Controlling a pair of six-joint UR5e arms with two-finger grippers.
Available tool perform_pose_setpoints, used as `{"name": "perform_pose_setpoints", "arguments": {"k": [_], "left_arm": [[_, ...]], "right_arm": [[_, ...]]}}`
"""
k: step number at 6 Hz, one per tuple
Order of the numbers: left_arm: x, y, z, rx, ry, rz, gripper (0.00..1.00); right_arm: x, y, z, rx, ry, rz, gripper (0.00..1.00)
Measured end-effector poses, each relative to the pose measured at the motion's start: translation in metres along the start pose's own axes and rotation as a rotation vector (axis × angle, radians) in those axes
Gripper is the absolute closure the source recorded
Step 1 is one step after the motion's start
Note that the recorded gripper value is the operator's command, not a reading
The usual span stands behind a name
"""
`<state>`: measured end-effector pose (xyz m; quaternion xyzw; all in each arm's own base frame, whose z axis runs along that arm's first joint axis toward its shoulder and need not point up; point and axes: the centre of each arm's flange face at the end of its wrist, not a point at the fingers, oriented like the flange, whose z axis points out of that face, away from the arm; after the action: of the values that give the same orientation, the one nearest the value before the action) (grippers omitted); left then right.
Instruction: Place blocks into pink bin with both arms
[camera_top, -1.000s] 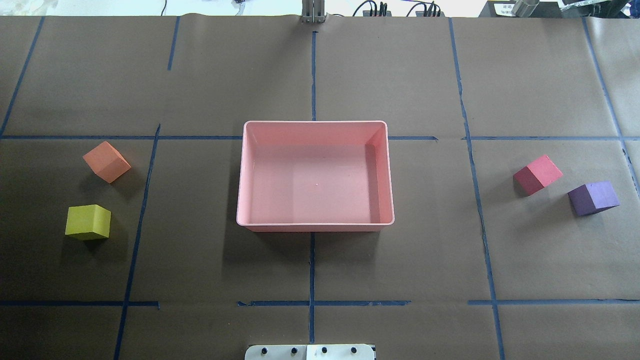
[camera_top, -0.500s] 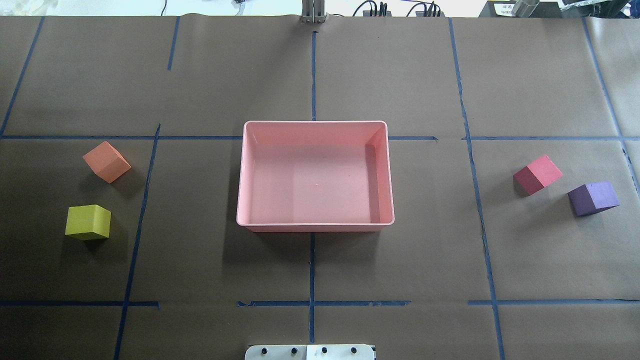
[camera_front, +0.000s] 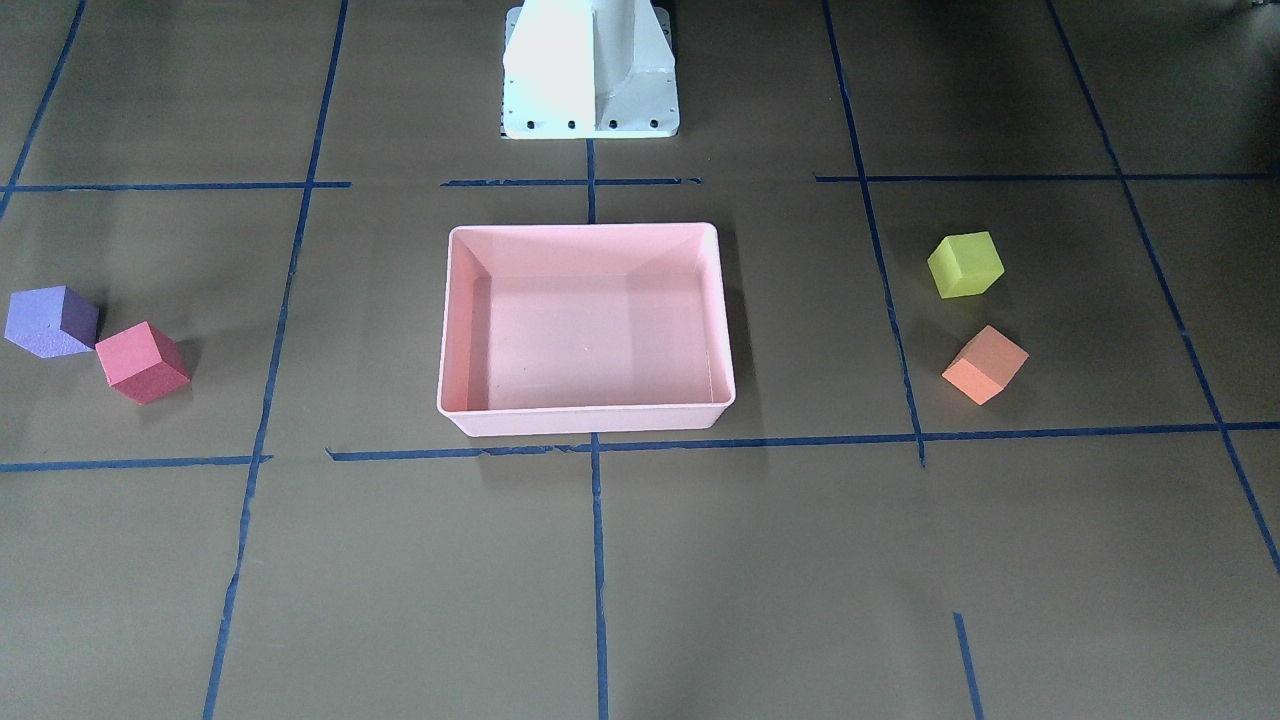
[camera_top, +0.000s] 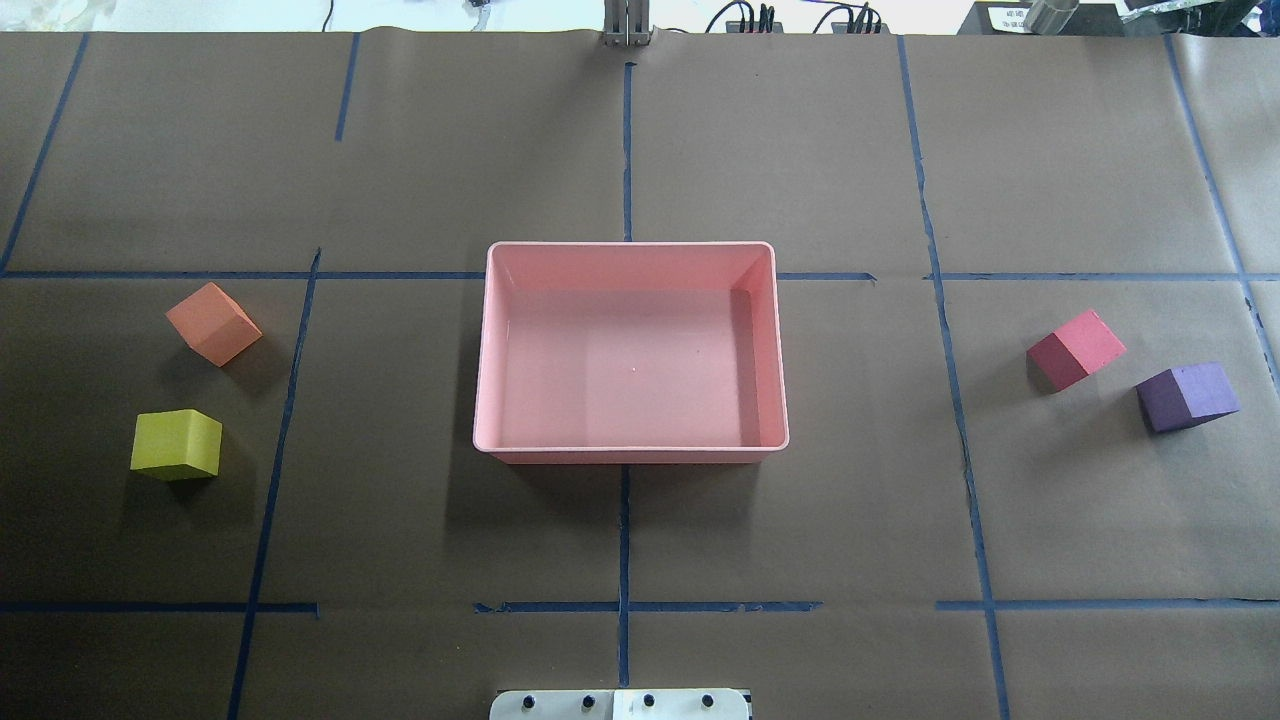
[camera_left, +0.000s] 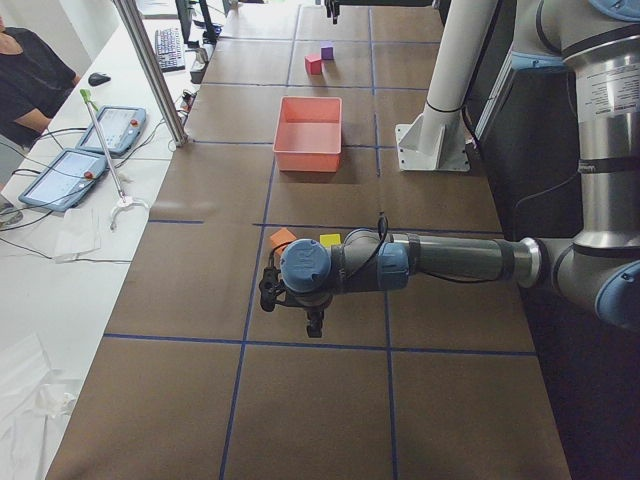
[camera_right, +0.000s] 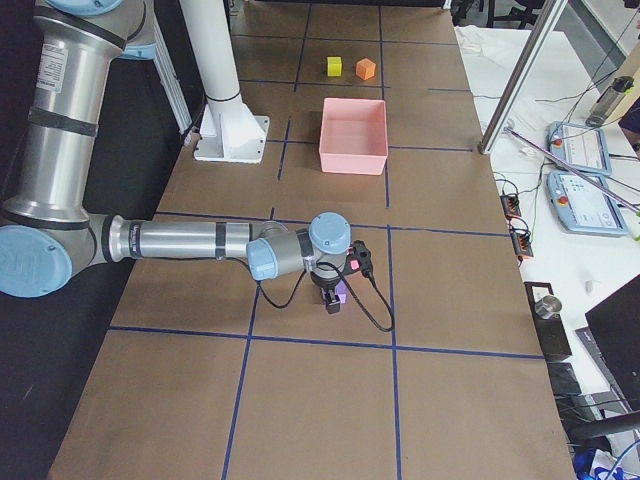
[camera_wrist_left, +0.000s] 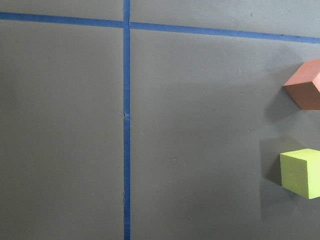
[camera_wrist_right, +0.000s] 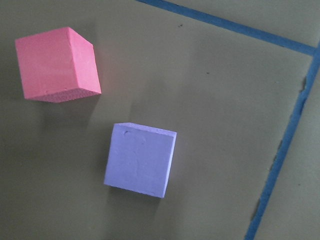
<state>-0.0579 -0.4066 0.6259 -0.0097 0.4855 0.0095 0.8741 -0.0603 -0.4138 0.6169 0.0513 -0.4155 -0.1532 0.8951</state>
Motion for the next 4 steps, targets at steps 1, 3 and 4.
{"name": "perform_pose_setpoints", "arguments": {"k": [1, 3, 4], "left_arm": [[0.001, 0.000, -0.001, 0.001, 0.000, 0.001, 0.00], [0.001, 0.000, -0.001, 0.001, 0.001, 0.002, 0.00], [0.001, 0.000, -0.001, 0.001, 0.001, 0.002, 0.00]], "right_arm": [[-0.017, -0.021, 0.013, -0.013, 0.003, 0.050, 0.00], [-0.050, -0.058, 0.038, -0.011, 0.082, 0.115, 0.02], [-0.056, -0.062, 0.050, -0.013, 0.108, 0.113, 0.02]]}}
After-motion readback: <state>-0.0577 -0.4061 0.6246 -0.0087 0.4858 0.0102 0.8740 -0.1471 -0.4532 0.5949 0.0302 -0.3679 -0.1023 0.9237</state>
